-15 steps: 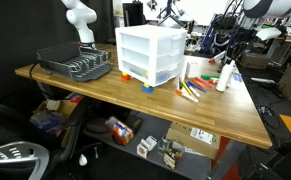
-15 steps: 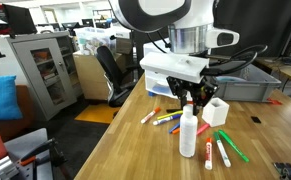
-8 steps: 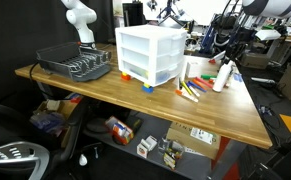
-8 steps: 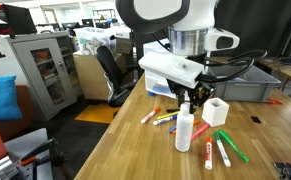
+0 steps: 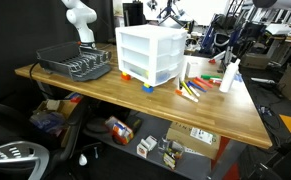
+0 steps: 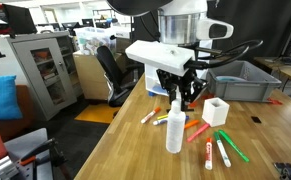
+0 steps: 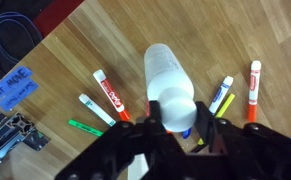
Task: Remove the lid from the white can on the table
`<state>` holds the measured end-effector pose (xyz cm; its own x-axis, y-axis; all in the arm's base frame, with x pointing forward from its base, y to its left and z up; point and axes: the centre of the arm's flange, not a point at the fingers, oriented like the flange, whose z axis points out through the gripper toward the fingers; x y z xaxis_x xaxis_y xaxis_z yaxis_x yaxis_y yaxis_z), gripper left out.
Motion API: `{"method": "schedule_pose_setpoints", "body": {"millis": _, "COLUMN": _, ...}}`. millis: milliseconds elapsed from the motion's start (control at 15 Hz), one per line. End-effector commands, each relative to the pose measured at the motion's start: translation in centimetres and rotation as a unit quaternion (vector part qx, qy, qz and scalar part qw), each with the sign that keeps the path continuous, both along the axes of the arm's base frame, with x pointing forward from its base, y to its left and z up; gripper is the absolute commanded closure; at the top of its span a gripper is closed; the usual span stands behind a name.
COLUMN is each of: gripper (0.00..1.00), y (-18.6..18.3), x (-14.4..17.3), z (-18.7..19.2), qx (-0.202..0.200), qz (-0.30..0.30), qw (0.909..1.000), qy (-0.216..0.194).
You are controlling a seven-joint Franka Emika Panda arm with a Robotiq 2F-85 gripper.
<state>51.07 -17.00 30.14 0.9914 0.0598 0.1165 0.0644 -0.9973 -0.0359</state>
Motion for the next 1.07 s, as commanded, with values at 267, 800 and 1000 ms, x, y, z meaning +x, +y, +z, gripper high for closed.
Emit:
{"method": "schedule_pose_setpoints", "body": {"millis": 267, "gripper": 0.86, "y": -0.7, "x": -1.0, "z": -0.5, "qx": 0.016, "qz": -0.012, "qw": 0.9998, "qy": -0.001}}
{"method": "schedule_pose_setpoints", "body": {"millis": 800, "gripper": 0.86, "y": 1.3, "x": -1.4, "z": -1.8, "qx": 0.025, "qz": 0.011, "qw": 0.9996, "qy": 0.001}}
{"method": "schedule_pose_setpoints", "body": {"millis": 1000, "gripper": 0.66, "y": 1.7, "x": -1.5, "z": -1.8, "qx": 0.023, "qz": 0.016, "qw": 0.9996, "qy": -0.002}}
